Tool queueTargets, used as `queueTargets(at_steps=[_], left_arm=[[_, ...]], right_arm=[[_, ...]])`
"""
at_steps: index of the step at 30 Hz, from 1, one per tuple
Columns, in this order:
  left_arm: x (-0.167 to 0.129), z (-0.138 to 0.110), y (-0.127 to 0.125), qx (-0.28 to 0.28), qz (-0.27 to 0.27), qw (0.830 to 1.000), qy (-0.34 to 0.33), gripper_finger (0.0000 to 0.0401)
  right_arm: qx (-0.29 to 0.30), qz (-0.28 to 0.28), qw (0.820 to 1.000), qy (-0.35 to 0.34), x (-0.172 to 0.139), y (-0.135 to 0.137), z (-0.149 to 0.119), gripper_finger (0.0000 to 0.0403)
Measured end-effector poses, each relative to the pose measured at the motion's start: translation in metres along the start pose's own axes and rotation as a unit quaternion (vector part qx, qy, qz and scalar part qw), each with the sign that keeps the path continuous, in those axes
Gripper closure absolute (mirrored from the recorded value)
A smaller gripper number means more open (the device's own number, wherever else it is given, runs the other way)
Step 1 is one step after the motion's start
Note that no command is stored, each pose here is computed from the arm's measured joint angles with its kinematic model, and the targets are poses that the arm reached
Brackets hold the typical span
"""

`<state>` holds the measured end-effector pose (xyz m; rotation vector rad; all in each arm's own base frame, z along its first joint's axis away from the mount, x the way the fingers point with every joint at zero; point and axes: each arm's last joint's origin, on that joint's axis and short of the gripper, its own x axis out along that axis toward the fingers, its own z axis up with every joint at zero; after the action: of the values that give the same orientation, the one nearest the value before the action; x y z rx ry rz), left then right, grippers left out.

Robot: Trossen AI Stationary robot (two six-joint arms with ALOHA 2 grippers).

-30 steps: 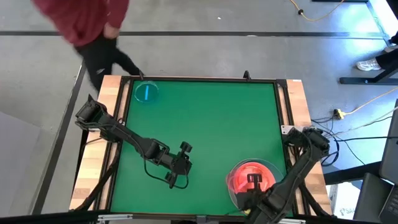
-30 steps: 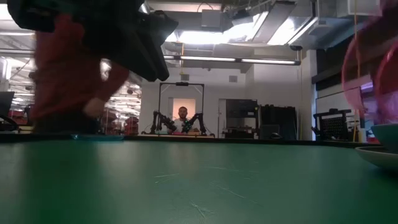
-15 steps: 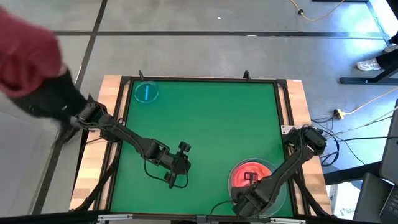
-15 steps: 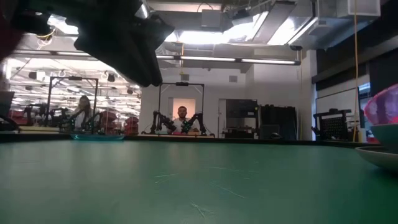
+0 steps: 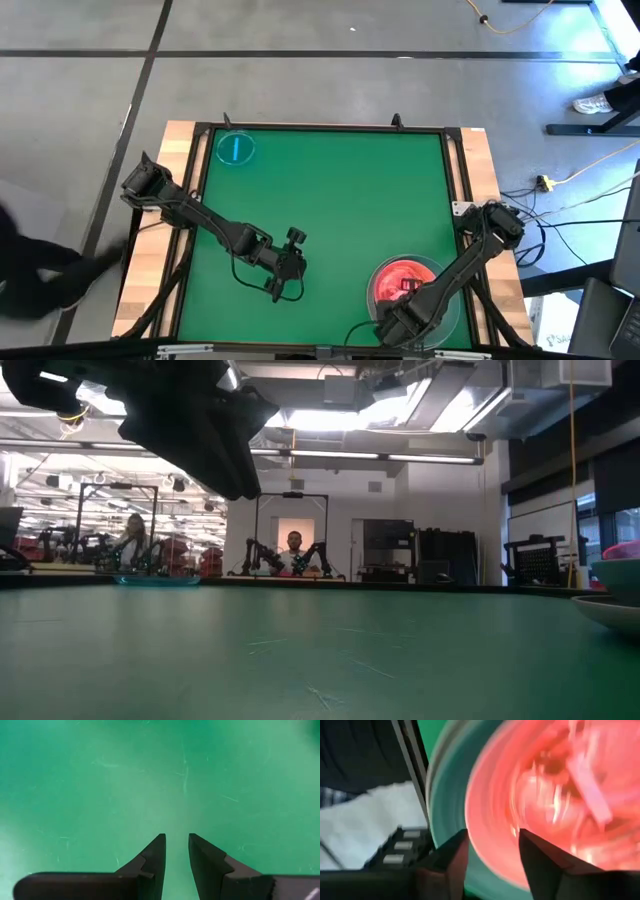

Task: Stack plastic plates
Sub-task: Stack the transparent pink plate on top of the transparent pink plate, then stack the transparent blue plate on top of the transparent pink plate

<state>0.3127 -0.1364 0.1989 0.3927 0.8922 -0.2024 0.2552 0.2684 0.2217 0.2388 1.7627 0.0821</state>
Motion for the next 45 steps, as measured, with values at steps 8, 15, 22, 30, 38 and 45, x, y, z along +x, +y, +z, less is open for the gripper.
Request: queueTargets(at_steps=[8,15,22,30,38,45], left_arm=[[0.0,0.0,0.0,-0.038,-0.003,0.999,0.001,0.0323],[0.004,-0.005,0.005,-0.046,0.005,0.999,0.003,0.0323],[0.008,-0.011,0.01,-0.052,0.01,0.999,0.01,0.0323],[0.009,-0.008,0.011,-0.058,0.009,0.998,-0.005,0.0323],[0.009,-0.008,0.011,-0.083,0.009,0.996,-0.005,0.0323],[0.009,-0.005,0.012,-0.084,0.01,0.996,-0.022,0.0323]], right_arm=[[-0.034,-0.074,0.991,-0.11,-0.024,-0.012,-0.004,0.0204],[-0.085,-0.199,0.939,-0.267,-0.03,-0.008,-0.009,0.0215],[-0.074,-0.159,0.965,-0.194,0.022,-0.023,-0.011,0.023],[-0.065,-0.156,0.975,-0.142,0.047,-0.038,-0.016,0.0258],[-0.053,-0.159,0.972,-0.167,0.022,-0.036,-0.018,0.0276],[-0.097,-0.23,0.91,-0.331,-0.009,-0.024,-0.008,0.0276]])
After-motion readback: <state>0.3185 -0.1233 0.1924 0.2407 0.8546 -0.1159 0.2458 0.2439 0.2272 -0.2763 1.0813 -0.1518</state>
